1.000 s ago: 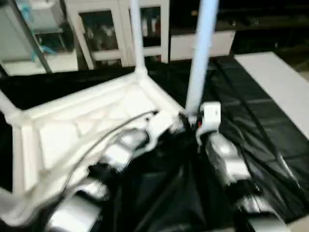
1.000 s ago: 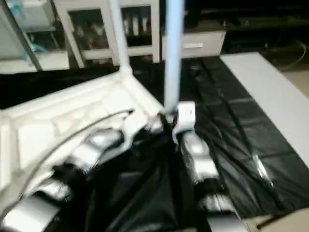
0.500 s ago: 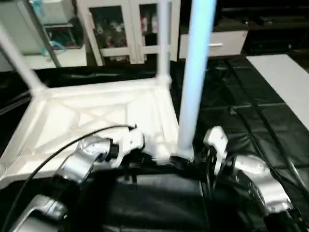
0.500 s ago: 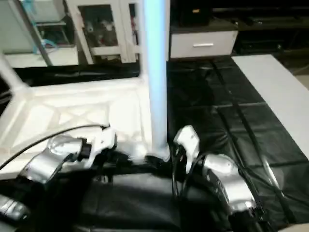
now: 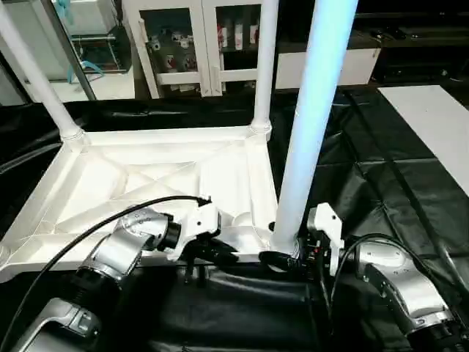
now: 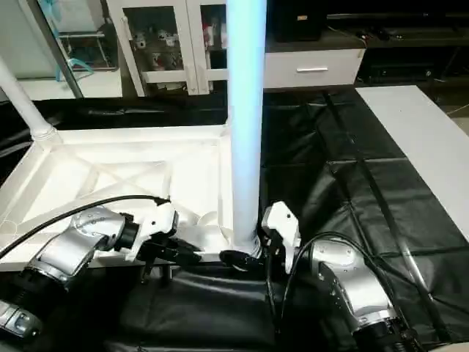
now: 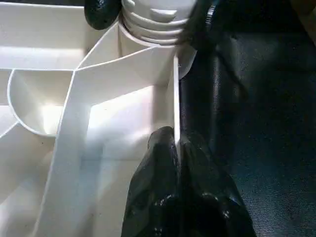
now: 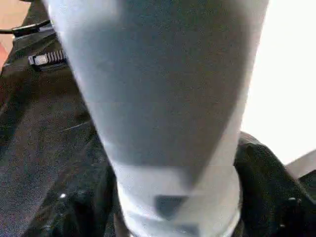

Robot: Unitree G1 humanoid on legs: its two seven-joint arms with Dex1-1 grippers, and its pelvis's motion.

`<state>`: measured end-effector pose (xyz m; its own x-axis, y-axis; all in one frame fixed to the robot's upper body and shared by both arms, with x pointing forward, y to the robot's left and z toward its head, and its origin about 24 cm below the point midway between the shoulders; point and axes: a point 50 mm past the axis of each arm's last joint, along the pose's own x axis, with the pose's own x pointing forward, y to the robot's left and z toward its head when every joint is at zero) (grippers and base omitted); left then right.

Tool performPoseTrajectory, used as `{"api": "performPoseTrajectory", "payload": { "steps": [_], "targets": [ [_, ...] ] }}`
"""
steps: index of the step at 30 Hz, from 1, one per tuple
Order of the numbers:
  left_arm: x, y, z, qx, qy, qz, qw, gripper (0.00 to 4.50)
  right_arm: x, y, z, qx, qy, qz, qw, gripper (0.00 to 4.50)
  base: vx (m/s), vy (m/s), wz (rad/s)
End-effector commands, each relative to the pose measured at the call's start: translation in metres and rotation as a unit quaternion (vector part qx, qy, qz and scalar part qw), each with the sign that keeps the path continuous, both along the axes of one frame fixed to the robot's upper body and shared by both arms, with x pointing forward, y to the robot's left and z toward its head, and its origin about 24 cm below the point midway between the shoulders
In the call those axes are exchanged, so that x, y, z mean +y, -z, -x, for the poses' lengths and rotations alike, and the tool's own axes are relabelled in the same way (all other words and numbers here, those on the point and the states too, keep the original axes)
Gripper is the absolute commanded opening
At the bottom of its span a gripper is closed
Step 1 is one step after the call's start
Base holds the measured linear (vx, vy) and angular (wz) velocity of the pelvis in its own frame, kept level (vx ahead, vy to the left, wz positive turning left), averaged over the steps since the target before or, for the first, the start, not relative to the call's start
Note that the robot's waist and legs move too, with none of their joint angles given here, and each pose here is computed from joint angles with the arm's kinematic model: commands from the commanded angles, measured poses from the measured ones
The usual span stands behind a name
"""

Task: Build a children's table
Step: Rotate leg to tighten

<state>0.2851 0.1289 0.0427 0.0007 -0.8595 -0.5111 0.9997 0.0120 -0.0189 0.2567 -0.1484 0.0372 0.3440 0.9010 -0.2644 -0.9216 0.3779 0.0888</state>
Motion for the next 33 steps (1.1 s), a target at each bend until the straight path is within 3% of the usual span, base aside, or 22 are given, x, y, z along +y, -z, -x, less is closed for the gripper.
{"api": "performPoseTrajectory", "payload": {
  "steps": [1, 11, 13, 15, 17, 19, 21, 22, 23, 24, 26, 28, 33],
  "targets": [
    [-0.001, 0.002, 0.002, 0.01, 0.005, 0.002, 1.0, 0.0, 0.008, 0.0, 0.004, 0.008, -0.032, -0.004, 0.999, 2.85, 0.0, 0.0, 0.0],
    [0.0, 0.002, 0.001, 0.011, 0.002, 0.001, 1.0, 0.0, 0.006, 0.001, 0.0, 0.014, -0.012, -0.005, 1.0, 2.73, 0.0, 0.0, 0.0],
    [-0.001, 0.004, -0.002, 0.003, -0.02, -0.005, 1.0, 0.0, 0.003, 0.006, -0.018, -0.013, 0.092, 0.012, 0.996, 2.73, 0.0, 0.0, 0.0],
    [-0.006, 0.01, -0.016, -0.024, -0.096, -0.027, 0.995, 0.0, 0.002, 0.014, -0.041, -0.011, 0.229, 0.015, 0.973, 2.72, 0.0, 0.0, 0.0],
    [-0.008, 0.011, -0.021, -0.033, -0.121, -0.027, 0.992, 0.0, 0.002, 0.017, -0.045, -0.002, 0.255, 0.011, 0.967, 2.72, -0.053, 0.0, -0.01],
    [-0.025, 0.01, -0.036, -0.035, -0.202, -0.004, 0.979, 0.0, 0.009, 0.023, -0.058, 0.016, 0.342, 0.009, 0.94, 2.72, 0.0, 0.0, 0.0],
    [-0.025, 0.01, -0.036, -0.035, -0.202, -0.004, 0.979, 0.0, 0.009, 0.023, -0.058, 0.016, 0.342, 0.009, 0.94, 2.72, 0.0, 0.0, 0.0],
    [-0.031, 0.01, -0.04, -0.039, -0.225, -0.003, 0.974, 0.0, 0.011, 0.024, -0.062, 0.021, 0.366, 0.011, 0.93, 2.72, 0.0, 0.0, 0.0],
    [-0.044, 0.009, -0.052, -0.045, -0.301, -0.011, 0.953, 0.0, 0.016, 0.026, -0.071, 0.027, 0.42, 0.024, 0.907, 2.72, 0.0, 0.0, 0.0],
    [-0.05, 0.009, -0.056, -0.046, -0.336, -0.015, 0.941, 0.0, 0.019, 0.027, -0.075, 0.028, 0.447, 0.031, 0.893, 2.72, 0.0, 0.0, 0.0],
    [-0.062, 0.008, -0.061, -0.056, -0.37, -0.017, 0.927, 0.0, 0.026, 0.027, -0.08, 0.032, 0.476, 0.031, 0.878, 2.72, 0.0, 0.0, 0.0],
    [-0.067, 0.007, -0.061, -0.059, -0.37, -0.017, 0.927, 0.0, 0.029, 0.027, -0.082, 0.029, 0.481, 0.034, 0.875, 2.72, 0.0, 0.0, 0.0],
    [-0.074, 0.004, -0.061, -0.083, -0.345, -0.008, 0.935, 0.0, 0.049, 0.025, -0.083, 0.015, 0.446, 0.023, 0.895, 2.72, 0.0, 0.0, 0.0]
  ]
}}
